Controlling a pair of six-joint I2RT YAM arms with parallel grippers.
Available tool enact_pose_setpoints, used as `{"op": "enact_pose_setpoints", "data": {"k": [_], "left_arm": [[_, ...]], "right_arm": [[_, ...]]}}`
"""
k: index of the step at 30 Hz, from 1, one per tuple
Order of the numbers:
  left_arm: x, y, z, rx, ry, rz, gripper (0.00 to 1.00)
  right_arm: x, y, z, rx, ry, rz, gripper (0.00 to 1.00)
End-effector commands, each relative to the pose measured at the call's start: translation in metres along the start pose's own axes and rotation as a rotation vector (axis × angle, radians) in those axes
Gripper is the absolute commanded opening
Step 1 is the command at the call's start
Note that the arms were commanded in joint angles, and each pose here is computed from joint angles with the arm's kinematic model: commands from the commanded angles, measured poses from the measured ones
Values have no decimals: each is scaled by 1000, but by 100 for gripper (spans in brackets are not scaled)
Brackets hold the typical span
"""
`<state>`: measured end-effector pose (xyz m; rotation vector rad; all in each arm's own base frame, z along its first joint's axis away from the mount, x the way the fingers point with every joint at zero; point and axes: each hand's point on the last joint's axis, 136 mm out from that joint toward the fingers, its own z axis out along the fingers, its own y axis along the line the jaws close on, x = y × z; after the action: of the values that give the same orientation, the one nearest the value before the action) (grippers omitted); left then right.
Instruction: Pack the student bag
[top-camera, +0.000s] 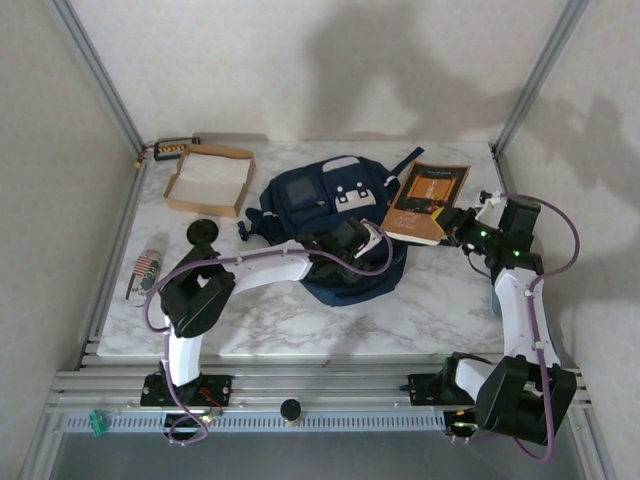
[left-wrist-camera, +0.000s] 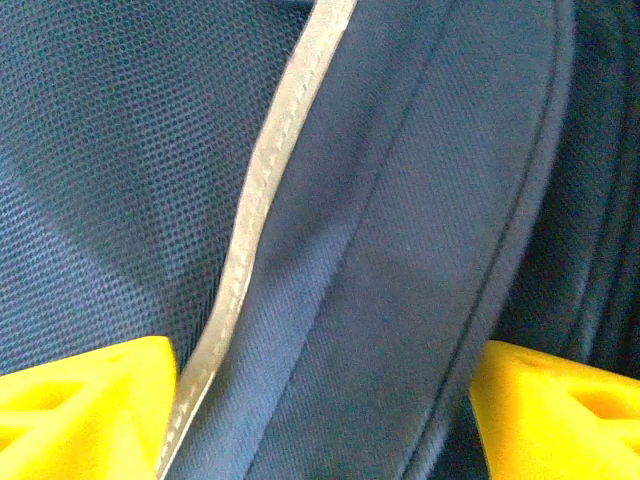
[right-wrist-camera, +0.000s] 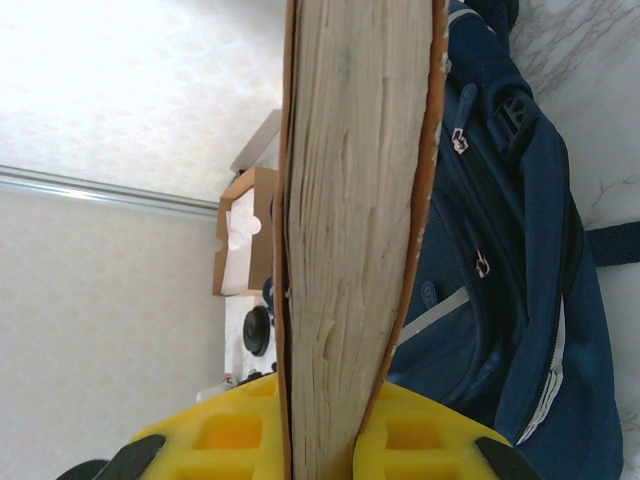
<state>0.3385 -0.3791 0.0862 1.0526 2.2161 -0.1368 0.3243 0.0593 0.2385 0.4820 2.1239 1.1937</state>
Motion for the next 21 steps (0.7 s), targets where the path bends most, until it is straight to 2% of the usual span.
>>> {"op": "enact_pose_setpoints", "data": {"k": [1,6,11,13,18,21], "left_arm": [[-4,13,9,-35,4,20,65],[-10,21,3,20,-20,-12,40],[-24,29,-19,25,-69,-11,9],[-34,33,-30,20,-99,-13,1],[-68,54,-73,-33,-203,-38,0],[-90,75,-101,-102,-263,-79,0]], "right_arm": [[-3,19,-7,-65,-14,-81,0],[1,15,-8,-52,-5,-75,0],[6,24,-12,-97,16,-29,0],[4,26,-18,-64,-7,-38,0],[2,16,-35,93,-59,-73,0],[15,12,-37,104,-35,-56,0]]}}
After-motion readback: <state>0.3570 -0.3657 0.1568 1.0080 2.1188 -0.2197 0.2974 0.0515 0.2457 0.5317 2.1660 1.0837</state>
